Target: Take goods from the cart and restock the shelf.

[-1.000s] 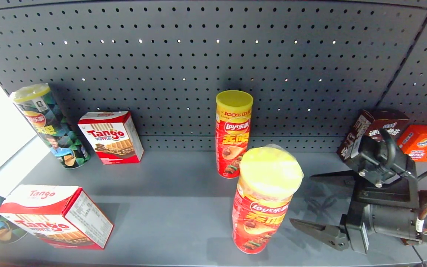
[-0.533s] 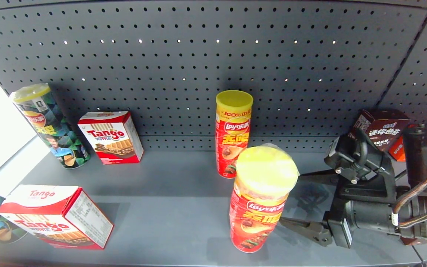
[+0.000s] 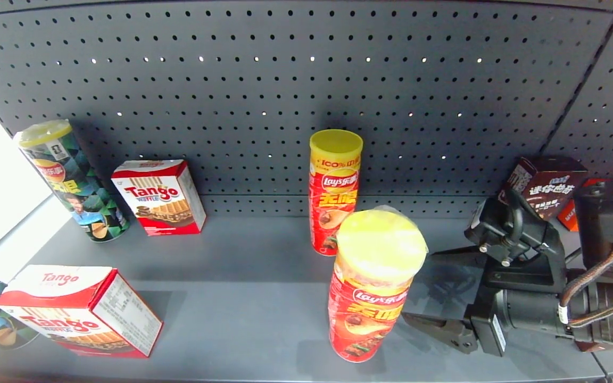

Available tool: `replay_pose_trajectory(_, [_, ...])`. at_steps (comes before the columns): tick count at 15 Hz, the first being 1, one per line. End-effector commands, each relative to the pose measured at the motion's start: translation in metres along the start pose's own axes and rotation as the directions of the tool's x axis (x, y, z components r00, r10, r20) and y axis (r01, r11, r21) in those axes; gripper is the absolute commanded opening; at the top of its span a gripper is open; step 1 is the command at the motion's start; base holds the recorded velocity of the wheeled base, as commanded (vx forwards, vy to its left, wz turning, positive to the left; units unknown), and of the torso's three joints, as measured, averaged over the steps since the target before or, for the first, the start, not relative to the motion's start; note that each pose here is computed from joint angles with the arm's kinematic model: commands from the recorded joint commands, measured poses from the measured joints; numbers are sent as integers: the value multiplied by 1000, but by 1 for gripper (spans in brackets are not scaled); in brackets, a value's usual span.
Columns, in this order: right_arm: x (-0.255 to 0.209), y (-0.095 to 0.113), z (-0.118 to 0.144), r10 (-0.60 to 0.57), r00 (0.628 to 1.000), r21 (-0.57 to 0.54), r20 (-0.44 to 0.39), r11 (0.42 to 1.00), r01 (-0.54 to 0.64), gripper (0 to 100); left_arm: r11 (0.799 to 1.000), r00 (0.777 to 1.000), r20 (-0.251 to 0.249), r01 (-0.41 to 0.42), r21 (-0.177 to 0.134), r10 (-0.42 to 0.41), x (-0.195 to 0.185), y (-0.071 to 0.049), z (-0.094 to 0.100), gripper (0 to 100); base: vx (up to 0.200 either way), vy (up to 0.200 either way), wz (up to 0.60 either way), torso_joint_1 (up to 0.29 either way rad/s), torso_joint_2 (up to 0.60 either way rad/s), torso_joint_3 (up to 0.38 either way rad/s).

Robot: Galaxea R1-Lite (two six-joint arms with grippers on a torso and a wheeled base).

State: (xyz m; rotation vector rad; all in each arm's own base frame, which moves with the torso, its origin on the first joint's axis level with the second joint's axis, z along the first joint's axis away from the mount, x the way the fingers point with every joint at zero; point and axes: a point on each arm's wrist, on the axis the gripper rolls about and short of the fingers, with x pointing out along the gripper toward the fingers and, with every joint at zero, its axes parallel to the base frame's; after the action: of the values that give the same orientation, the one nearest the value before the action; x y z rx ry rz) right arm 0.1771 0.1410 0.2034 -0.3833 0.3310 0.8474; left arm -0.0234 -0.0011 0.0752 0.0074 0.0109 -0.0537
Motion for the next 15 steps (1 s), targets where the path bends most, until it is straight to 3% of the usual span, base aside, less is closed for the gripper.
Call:
replay_pose_trajectory(1, [6,-2,5,1,1000,-3,6,1000,-1,100,1000,1000,-1,0,0,0,0,0,0,100,0,0,0,0,0,0])
replay_pose_trajectory(15, [10,5,6,29,1000,-14,-1,999,-29,100,1000,1000,-1,5,0,-5,0,0,0,100,0,0,0,0,0,0])
